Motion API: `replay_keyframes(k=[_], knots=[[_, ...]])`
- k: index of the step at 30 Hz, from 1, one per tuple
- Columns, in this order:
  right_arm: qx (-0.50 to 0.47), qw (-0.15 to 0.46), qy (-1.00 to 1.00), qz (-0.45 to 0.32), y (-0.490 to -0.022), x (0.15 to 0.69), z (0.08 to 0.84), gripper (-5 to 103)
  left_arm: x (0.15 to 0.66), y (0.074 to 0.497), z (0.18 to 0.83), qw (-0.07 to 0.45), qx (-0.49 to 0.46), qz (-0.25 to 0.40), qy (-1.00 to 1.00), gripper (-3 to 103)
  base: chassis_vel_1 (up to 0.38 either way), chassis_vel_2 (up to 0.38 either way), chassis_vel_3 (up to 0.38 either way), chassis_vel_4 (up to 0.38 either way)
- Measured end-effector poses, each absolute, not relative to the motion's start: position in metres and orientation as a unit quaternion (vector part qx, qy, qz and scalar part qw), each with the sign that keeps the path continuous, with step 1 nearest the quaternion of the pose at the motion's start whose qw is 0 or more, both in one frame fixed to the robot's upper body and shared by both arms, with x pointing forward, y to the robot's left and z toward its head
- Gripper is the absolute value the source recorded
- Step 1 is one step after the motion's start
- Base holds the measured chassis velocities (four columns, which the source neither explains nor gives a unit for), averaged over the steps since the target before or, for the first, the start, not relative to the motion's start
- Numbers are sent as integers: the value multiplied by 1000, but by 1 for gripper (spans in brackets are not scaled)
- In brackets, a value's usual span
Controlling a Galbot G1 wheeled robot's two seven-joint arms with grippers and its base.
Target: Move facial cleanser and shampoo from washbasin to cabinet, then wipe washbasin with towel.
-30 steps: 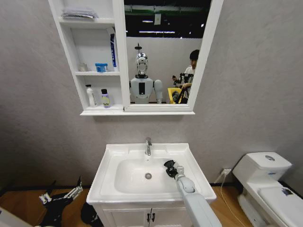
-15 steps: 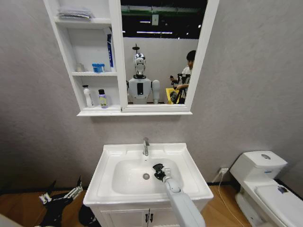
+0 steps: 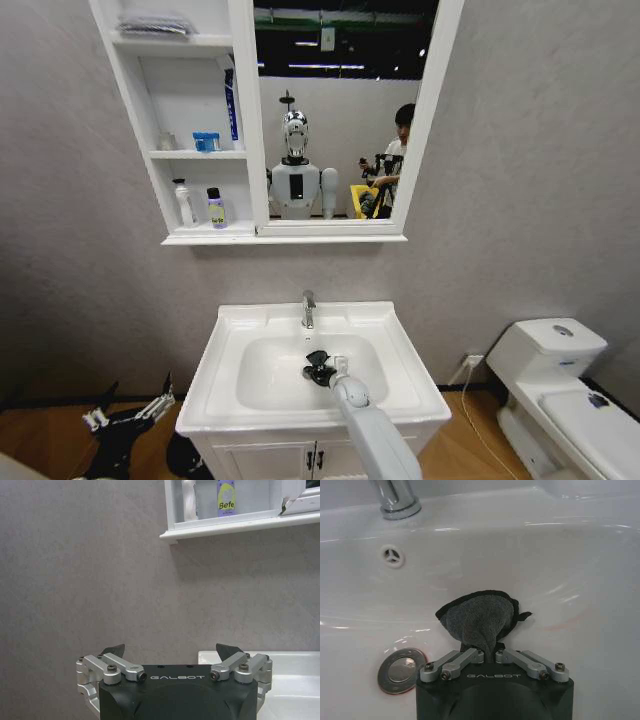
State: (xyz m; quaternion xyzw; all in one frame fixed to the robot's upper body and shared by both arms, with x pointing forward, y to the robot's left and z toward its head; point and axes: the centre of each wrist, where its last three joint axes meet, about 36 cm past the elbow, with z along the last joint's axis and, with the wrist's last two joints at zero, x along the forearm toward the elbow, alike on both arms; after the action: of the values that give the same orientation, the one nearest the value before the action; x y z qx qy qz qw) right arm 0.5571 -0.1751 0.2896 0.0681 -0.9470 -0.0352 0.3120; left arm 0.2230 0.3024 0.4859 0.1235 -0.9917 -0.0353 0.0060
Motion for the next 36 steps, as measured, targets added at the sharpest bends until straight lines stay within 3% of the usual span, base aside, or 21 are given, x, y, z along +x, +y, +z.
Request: replay_keyframes(k=[3, 14, 19, 21, 27, 33, 35, 36], knots=[[45, 293, -955, -26, -209, 544, 294, 5, 223, 302, 486, 6, 123, -35, -992, 100, 0, 0, 0, 0], [28, 224, -974, 18, -242, 530, 321, 5, 223, 302, 486, 6, 123, -35, -992, 100, 0, 0, 0, 0], [18, 171, -984, 47, -252, 536, 342, 5, 223, 302, 486, 6, 124, -35, -992, 100, 0, 0, 0, 0], [9, 120, -990, 68, -259, 546, 360, 5, 223, 302, 486, 6, 123, -35, -992, 100, 0, 0, 0, 0], [0, 70, -995, 68, -281, 576, 389, 5, 223, 302, 486, 6, 123, -35, -992, 100, 0, 0, 0, 0], [-10, 91, -993, 69, -308, 595, 377, 3, 223, 302, 486, 6, 123, -35, -992, 100, 0, 0, 0, 0], [-14, 103, -992, 73, -317, 597, 367, 13, 223, 302, 486, 6, 123, -35, -992, 100, 0, 0, 0, 0], [-14, 103, -992, 73, -317, 597, 367, 13, 223, 302, 486, 6, 123, -35, -992, 100, 0, 0, 0, 0]])
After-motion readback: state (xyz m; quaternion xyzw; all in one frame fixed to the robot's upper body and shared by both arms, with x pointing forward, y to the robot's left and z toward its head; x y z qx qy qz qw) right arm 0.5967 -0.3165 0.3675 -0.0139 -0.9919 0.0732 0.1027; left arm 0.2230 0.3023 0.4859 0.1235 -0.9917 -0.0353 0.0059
